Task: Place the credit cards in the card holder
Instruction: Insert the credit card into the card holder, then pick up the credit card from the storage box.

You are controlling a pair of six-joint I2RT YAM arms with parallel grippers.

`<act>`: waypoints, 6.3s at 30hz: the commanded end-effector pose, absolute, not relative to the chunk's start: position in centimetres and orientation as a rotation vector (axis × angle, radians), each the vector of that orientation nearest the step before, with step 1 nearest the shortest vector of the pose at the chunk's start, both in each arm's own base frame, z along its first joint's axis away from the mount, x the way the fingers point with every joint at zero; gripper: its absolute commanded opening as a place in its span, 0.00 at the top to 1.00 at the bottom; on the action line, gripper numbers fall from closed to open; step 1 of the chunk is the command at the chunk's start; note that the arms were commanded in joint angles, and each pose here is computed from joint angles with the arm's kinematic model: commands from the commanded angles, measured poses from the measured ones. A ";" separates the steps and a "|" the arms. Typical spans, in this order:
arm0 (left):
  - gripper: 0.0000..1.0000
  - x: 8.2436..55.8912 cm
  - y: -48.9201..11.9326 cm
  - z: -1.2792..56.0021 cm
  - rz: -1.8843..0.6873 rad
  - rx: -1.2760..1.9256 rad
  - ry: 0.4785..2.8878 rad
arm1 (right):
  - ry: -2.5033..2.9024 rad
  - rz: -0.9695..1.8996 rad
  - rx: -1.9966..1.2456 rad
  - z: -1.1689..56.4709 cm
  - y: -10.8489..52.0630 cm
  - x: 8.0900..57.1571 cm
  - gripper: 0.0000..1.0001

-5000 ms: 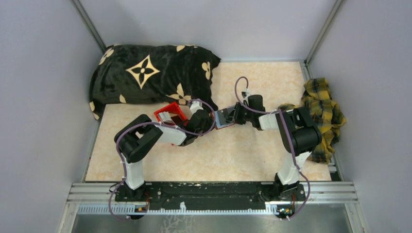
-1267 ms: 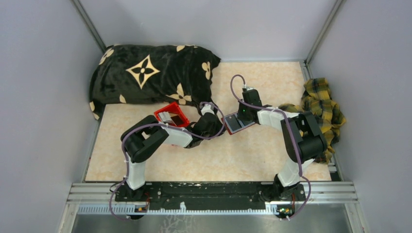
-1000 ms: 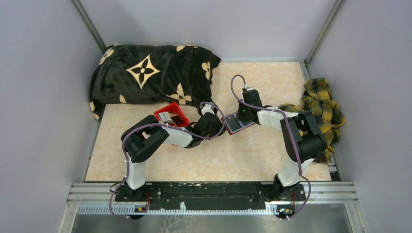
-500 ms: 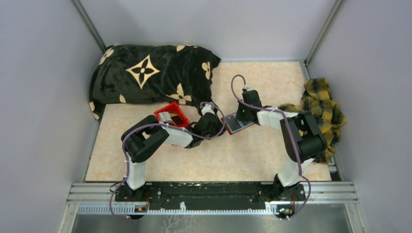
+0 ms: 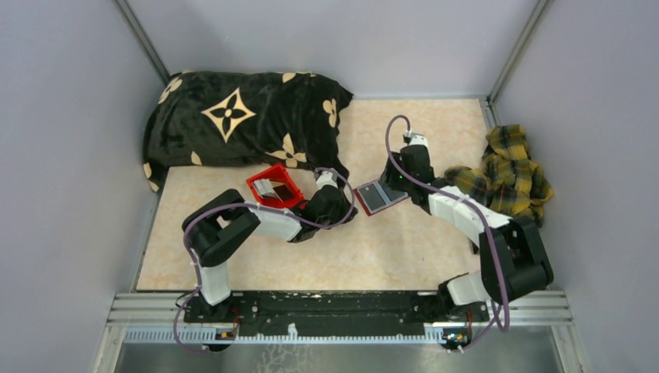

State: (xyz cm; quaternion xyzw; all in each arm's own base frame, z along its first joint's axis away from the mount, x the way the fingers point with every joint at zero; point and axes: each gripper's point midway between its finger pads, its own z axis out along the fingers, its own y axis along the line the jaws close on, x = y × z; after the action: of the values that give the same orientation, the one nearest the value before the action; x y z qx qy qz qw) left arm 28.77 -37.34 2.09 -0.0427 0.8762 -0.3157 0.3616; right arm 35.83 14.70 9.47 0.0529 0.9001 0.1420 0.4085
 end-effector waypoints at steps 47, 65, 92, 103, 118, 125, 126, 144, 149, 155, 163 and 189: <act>0.60 20.9 -7.9 16.3 -0.185 -0.859 1.797 | 1.943 0.545 -0.882 18.2 43.5 29.8 0.44; 0.59 20.0 -6.4 15.0 -0.276 -0.886 1.760 | 1.973 0.331 -1.013 12.7 47.0 30.5 0.45; 0.59 20.1 -7.0 14.9 -0.313 -0.884 1.764 | 1.947 0.110 -1.086 11.4 46.8 33.2 0.86; 0.59 20.2 -7.8 15.6 -0.329 -0.866 1.785 | 1.945 0.105 -1.076 12.7 45.7 32.8 0.77; 0.59 20.4 -8.5 15.4 -0.337 -0.854 1.804 | 1.934 0.095 -1.061 13.3 44.8 32.7 0.77; 0.59 20.4 -8.5 15.2 -0.330 -0.851 1.806 | 1.938 0.093 -1.074 12.5 45.2 33.0 0.84; 0.59 20.4 -8.5 15.2 -0.332 -0.852 1.804 | 1.935 0.098 -1.070 12.5 45.3 33.1 0.86; 0.55 22.3 -10.8 18.9 -0.391 -0.711 1.735 | 1.815 0.229 -0.945 20.9 43.9 33.8 1.00; 0.45 23.6 -13.3 21.7 -0.456 -0.584 1.689 | 1.793 0.308 -0.862 24.6 40.6 32.5 1.00; 0.29 24.1 -17.9 23.9 -0.614 -0.328 1.643 | 1.809 0.418 -0.790 26.4 34.9 29.4 1.00; 0.15 22.0 -25.5 26.8 -0.879 0.236 1.484 | 1.863 0.555 -0.768 26.2 28.7 24.3 1.00; 0.10 18.5 -33.6 24.8 -1.260 0.921 1.393 | 2.061 0.826 -0.865 22.5 23.9 15.5 1.00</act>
State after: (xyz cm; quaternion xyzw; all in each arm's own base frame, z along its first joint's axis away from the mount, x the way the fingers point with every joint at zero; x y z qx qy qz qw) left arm 19.21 -32.67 22.19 0.3431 0.6228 -0.4971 0.4973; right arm 15.83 23.03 21.57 -0.3367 0.8128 0.2936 0.3738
